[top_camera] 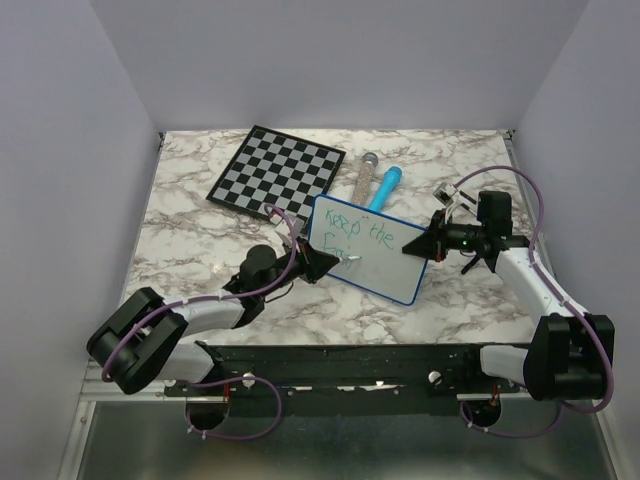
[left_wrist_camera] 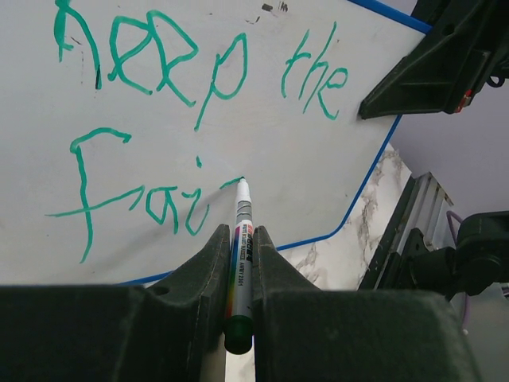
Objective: Write a sentence on the whiteboard
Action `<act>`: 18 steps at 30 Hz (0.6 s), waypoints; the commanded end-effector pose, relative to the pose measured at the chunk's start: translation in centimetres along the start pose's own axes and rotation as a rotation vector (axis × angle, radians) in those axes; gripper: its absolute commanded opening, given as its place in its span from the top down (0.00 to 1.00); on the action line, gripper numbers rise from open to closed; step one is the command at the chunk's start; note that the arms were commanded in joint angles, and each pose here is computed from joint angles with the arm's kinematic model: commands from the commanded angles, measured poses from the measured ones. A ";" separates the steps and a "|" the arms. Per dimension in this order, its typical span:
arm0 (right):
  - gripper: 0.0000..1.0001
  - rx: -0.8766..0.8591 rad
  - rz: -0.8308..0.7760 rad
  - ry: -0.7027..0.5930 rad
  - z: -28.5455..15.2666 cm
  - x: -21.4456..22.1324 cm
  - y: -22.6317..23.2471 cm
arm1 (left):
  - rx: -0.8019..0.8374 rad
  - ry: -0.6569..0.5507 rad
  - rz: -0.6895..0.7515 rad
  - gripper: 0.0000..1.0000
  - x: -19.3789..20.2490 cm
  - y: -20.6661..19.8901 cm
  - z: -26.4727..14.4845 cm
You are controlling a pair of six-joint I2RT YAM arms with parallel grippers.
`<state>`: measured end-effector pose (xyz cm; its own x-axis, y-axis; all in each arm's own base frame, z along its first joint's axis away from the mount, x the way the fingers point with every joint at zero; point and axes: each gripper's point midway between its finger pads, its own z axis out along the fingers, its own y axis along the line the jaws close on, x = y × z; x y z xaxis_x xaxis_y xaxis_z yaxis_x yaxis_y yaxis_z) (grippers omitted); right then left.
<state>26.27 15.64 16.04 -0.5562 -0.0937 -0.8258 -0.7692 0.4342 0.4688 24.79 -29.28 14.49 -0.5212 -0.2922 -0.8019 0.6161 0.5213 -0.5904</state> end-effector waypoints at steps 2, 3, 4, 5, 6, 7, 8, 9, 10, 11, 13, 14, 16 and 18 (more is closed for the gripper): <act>0.99 -0.054 -0.047 -0.029 -0.2 -1.6 1.4 | 0.015 -0.080 0.030 1.00 -2.1 -0.9 -0.5; 0.99 -0.055 -0.047 -0.030 -0.2 -1.6 1.4 | 0.013 -0.083 0.031 1.00 -2.2 -0.9 -0.6; 0.99 -0.053 -0.047 -0.030 -0.2 -1.6 1.4 | 0.013 -0.087 0.033 1.00 -2.4 -1.0 -0.6; 0.99 -0.053 -0.048 -0.030 -0.2 -1.6 1.4 | 0.010 -0.094 0.036 1.00 -2.6 -1.0 -0.6; 0.99 -0.053 -0.047 -0.030 -0.2 -1.6 1.4 | 0.004 -0.099 0.036 1.00 -2.7 -0.9 -0.6; 0.99 -0.053 -0.048 -0.030 -0.2 -1.6 1.4 | -0.001 -0.100 0.039 1.00 -2.8 -0.8 -0.5; 0.99 -0.053 -0.050 -0.031 -0.2 -1.6 1.4 | -0.006 -0.096 0.037 1.00 -2.7 -0.7 -0.5; 0.99 -0.053 -0.050 -0.031 -0.2 -1.6 1.4 | -0.008 -0.098 0.039 1.00 -2.8 -0.7 -0.3; 0.99 -0.053 -0.050 -0.031 -0.2 -1.6 1.4 | -0.012 -0.097 0.038 1.00 -2.8 -0.6 -0.2; 0.99 -0.053 -0.051 -0.032 -0.2 -1.7 1.5 | -0.018 -0.090 0.036 1.00 -2.6 -0.4 -0.2; 0.99 -0.053 -0.051 -0.032 -0.2 -1.7 1.5 | -0.025 -0.084 0.036 1.00 -2.5 -0.3 0.0; 0.99 -0.054 -0.051 -0.032 -0.2 -1.7 1.5 | -0.029 -0.081 0.036 1.00 -2.5 -0.2 0.0; 0.99 -0.054 -0.051 -0.032 -0.2 -1.7 1.5 | -0.039 -0.075 0.037 1.00 -2.3 0.1 0.0; 0.99 -0.054 -0.051 -0.032 -0.2 -1.7 1.5 | -0.045 -0.066 0.037 1.00 -2.1 0.2 -0.1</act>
<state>26.20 15.65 16.02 -0.5595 -0.0935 -0.8235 -0.7677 0.4329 0.4725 25.22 -28.63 16.03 -0.4779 -0.3299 -0.8141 0.6133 0.5382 -0.5781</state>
